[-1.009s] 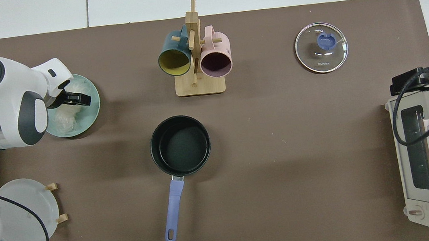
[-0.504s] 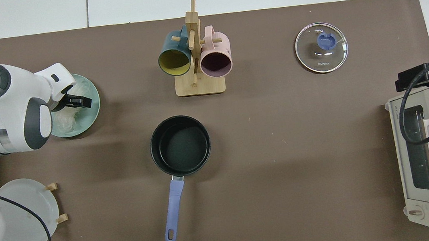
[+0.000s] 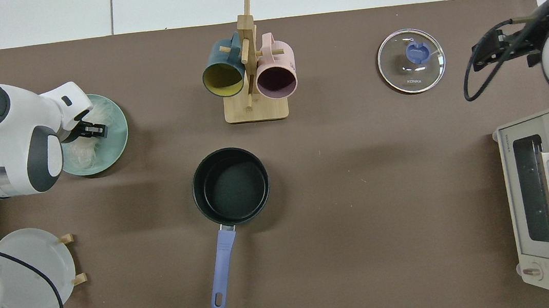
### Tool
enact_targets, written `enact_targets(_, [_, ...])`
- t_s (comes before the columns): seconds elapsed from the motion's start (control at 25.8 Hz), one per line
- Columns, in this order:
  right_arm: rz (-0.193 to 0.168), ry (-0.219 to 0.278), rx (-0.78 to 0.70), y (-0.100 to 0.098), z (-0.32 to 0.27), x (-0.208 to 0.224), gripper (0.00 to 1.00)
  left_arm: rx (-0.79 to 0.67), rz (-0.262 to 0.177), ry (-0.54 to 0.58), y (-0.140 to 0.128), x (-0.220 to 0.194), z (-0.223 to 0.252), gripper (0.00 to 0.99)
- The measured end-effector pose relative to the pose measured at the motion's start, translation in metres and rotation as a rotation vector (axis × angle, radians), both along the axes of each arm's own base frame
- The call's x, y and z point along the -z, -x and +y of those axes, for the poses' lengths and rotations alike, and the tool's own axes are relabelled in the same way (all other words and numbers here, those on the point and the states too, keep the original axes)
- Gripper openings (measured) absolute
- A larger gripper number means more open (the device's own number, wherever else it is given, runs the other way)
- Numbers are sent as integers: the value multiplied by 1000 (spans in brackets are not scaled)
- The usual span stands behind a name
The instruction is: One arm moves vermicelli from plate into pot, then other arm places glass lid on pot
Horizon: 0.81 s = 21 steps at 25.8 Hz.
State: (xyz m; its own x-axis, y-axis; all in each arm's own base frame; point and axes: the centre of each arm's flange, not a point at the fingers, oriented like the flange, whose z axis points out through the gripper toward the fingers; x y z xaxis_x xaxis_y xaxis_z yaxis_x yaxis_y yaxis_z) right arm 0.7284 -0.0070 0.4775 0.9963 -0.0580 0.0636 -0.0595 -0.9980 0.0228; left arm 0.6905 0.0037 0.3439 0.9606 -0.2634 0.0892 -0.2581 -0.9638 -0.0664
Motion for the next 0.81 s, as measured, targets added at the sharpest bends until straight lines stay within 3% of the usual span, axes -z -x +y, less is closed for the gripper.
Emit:
enact_targets(0.23, [-20,-4,-15,-18,9,43,1000,26,23,2,17,-72,-27,410])
enact_targets(0.35, [-76,-5,-17,-29,10,63,1000,23,43,18,33,-107,-45,410])
enact_targets(0.47, [-129,-5,-13,-36,5,82,1000,-4,91,46,51,-129,-60,410])
enact_targets(0.58, [-152,-5,-11,-39,3,97,1000,-21,120,79,67,-137,-80,410])
enact_targets(0.81, [-164,-6,-13,-41,4,114,1000,-76,159,90,99,-128,-158,410])
